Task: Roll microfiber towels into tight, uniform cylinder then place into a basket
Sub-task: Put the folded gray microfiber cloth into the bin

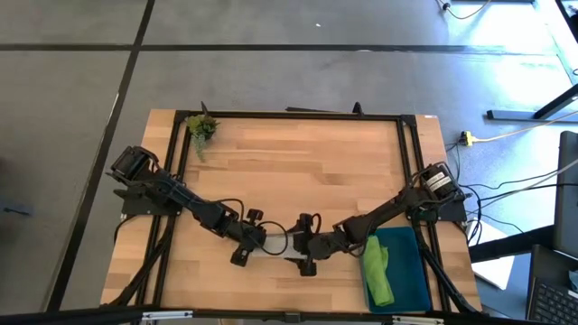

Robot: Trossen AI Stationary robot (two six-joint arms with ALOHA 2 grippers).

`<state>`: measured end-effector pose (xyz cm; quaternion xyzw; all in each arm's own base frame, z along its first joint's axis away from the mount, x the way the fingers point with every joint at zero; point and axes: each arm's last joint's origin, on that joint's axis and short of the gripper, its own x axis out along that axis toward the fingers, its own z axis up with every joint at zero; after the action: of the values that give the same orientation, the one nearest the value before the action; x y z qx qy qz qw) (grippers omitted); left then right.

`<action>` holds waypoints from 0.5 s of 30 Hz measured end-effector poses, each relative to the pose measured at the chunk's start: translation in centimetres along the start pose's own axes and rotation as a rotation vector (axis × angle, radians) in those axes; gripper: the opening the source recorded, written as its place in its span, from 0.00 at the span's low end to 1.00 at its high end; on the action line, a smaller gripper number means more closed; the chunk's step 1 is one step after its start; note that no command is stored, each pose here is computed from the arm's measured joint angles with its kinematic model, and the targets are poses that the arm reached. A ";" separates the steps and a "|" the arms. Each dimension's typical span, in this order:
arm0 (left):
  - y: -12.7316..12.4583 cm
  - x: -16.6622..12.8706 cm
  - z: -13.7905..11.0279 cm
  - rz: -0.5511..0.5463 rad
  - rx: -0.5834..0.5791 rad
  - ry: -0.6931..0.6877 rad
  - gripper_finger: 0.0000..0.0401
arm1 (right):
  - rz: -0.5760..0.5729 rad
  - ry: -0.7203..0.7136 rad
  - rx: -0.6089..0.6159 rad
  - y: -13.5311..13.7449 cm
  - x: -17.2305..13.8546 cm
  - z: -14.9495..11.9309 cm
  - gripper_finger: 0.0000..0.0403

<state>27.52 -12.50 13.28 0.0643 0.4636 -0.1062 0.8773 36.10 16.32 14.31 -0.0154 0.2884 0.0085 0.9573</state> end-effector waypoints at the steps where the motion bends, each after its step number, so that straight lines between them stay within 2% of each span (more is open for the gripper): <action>1: 0.0 0.0 0.0 0.000 0.000 0.000 0.14 | 0.004 -0.006 0.002 0.0 0.0 0.1 0.97; 5: 0.0 0.0 0.0 0.000 0.000 -0.002 0.14 | 0.027 -0.014 -0.006 0.0 0.8 0.0 0.94; 10: 0.0 0.0 0.0 0.000 0.000 -0.002 0.14 | 0.015 0.002 -0.063 0.1 2.6 0.0 0.99; 15: 0.0 0.0 0.0 0.000 0.000 -0.002 0.14 | 0.009 0.037 -0.084 -0.4 4.1 -0.1 0.99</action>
<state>27.53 -12.51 13.31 0.0641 0.4627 -0.1061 0.8778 39.48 15.95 12.03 -0.0544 0.3053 0.0245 0.9504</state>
